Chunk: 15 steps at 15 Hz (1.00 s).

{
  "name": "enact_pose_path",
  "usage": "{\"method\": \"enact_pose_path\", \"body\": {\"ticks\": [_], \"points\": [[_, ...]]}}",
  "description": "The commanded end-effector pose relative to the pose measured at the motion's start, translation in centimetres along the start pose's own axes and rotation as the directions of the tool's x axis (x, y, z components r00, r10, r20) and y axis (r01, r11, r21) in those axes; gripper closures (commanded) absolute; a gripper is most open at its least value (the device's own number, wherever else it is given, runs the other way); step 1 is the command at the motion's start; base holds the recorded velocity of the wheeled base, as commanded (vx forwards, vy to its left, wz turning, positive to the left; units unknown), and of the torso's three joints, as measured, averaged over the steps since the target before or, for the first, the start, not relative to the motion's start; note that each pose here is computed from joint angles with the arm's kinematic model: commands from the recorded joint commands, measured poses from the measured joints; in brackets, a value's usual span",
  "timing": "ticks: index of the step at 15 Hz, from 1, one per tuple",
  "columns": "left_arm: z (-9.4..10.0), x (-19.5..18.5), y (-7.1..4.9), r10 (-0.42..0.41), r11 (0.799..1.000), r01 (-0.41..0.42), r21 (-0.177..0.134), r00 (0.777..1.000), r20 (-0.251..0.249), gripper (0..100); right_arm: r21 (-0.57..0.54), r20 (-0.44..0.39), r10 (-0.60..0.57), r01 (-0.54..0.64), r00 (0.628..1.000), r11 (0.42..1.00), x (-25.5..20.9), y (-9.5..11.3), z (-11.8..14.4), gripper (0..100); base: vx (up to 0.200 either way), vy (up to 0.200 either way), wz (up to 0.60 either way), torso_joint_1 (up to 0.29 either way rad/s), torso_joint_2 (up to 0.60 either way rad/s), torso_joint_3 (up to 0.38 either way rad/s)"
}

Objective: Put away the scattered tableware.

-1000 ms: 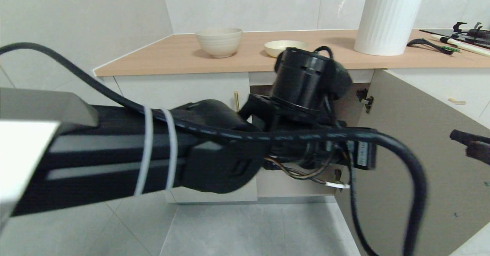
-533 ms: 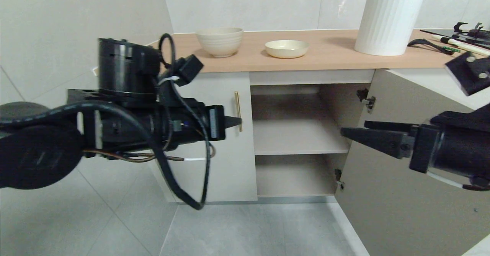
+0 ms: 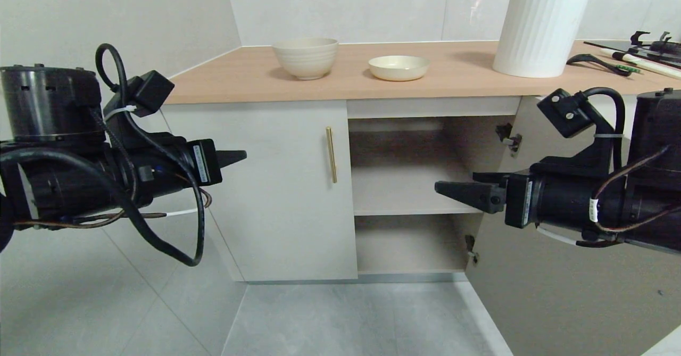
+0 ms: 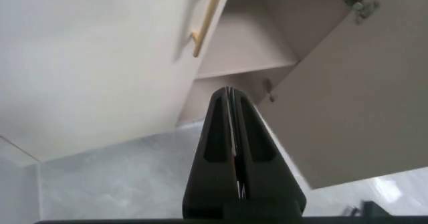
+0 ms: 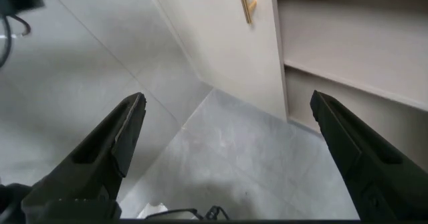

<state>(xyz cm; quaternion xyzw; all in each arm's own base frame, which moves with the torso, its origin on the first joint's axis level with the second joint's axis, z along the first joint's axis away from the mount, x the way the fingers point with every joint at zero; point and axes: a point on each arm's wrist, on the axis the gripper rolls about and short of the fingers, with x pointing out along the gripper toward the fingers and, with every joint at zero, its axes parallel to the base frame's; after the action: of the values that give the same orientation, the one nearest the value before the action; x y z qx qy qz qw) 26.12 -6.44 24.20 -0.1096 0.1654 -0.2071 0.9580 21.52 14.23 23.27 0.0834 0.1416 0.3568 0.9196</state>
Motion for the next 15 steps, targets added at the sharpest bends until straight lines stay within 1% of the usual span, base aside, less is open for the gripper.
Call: {"method": "enact_pose_path", "body": {"ticks": [1, 3, 4, 5, 6, 7, 8, 9, 10, 12, 13, 14, 15], "points": [[-0.1, 0.0, 0.2, 0.015, 1.000, -0.015, 0.009, 1.000, -0.002, 0, 0.002, -0.007, -0.001, 0.001, 1.000, 1.000, 0.1, -0.1, -0.2, 0, 0.000, 0.000, 0.00, 0.000, 0.00, 0.000], [0.0, -0.2, 0.1, 0.020, 1.000, -0.020, 0.011, 1.000, 0.010, 0, -0.001, -0.011, 0.003, -0.003, 1.000, 1.000, 0.2, 0.0, -0.3, 0, 0.000, 0.000, 0.00, 0.000, 0.00, 0.000], [0.2, -0.4, 0.0, 0.020, 1.000, -0.020, 0.013, 1.000, 0.018, 0, -0.022, -0.019, 0.000, 0.000, 1.000, 1.000, 0.1, -0.1, -0.5, 0, 0.000, 0.000, 0.00, 0.000, 0.00, 0.000], [0.4, -0.5, 0.0, 0.028, 0.999, -0.029, 0.016, 0.999, 0.029, 0, -0.079, -0.036, -0.002, 0.000, 0.999, 0.997, 0.1, -0.2, -1.1, 0, 0.000, 0.000, 0.00, 0.000, 0.00, 0.000], [0.6, -0.5, 0.0, 0.038, 0.999, -0.039, 0.016, 0.998, 0.041, 0, -0.091, -0.037, -0.003, -0.001, 0.999, 0.996, 0.2, -0.2, -1.1, 0, 0.000, 0.000, 0.00, 0.000, 0.00, 0.000], [1.2, -0.6, 0.3, 0.107, 0.994, -0.109, 0.016, 0.989, 0.098, 0, -0.097, -0.015, 0.002, -0.004, 1.000, 0.995, 0.2, -0.1, -0.8, 0, 0.000, 0.000, 0.00, 0.000, 0.00, 0.000], [1.8, -0.7, 0.4, 0.154, 0.987, -0.158, 0.013, 0.976, 0.154, 0, -0.103, 0.020, 0.007, -0.005, 1.000, 0.995, 0.4, 0.0, -0.2, 0, 0.000, 0.000, 0.00, 0.000, 0.00, 0.000], [2.1, -0.8, 0.5, 0.190, 0.981, -0.196, 0.009, 0.961, 0.198, 0, -0.105, 0.035, 0.006, -0.002, 0.999, 0.994, 0.6, 0.0, 0.1, 0, 0.000, 0.000, 0.00, 0.000, 0.00, 0.000], [2.3, -0.8, 0.5, 0.212, 0.976, -0.218, 0.008, 0.953, 0.217, 0, -0.105, 0.037, -0.010, 0.013, 0.999, 0.994, 0.8, 0.0, 0.1, 0, 0.000, 0.000, 0.00, 0.000, 0.00, 0.000], [2.3, -0.8, 0.5, 0.216, 0.975, -0.224, 0.011, 0.952, 0.216, 0, -0.105, 0.050, -0.035, 0.040, 0.998, 0.994, 1.2, -0.1, 0.0, 0, 0.000, 0.000, 0.00, 0.000, 0.00, 0.000], [2.2, -0.8, 0.6, 0.219, 0.973, -0.229, 0.024, 0.953, 0.211, 0, -0.105, 0.062, -0.032, 0.038, 0.998, 0.994, 1.2, -0.1, 0.1, 0, 0.000, 0.000, 0.00, 0.000, 0.00, 0.000], [2.0, -0.8, 0.7, 0.228, 0.968, -0.243, 0.057, 0.955, 0.188, 0, -0.101, 0.065, -0.031, 0.038, 0.997, 0.994, 1.2, -0.1, 0.1, 0, 0.000, 0.000, 0.00, 0.000, 0.00, 0.000], [2.0, -0.8, 0.7, 0.228, 0.968, -0.243, 0.057, 0.955, 0.188, 0, -0.101, 0.065, -0.031, 0.038, 0.997, 0.994, 1.2, -0.1, 0.1, 0, 0.000, 0.000, 0.00, 0.000, 0.00, 0.000]]}}
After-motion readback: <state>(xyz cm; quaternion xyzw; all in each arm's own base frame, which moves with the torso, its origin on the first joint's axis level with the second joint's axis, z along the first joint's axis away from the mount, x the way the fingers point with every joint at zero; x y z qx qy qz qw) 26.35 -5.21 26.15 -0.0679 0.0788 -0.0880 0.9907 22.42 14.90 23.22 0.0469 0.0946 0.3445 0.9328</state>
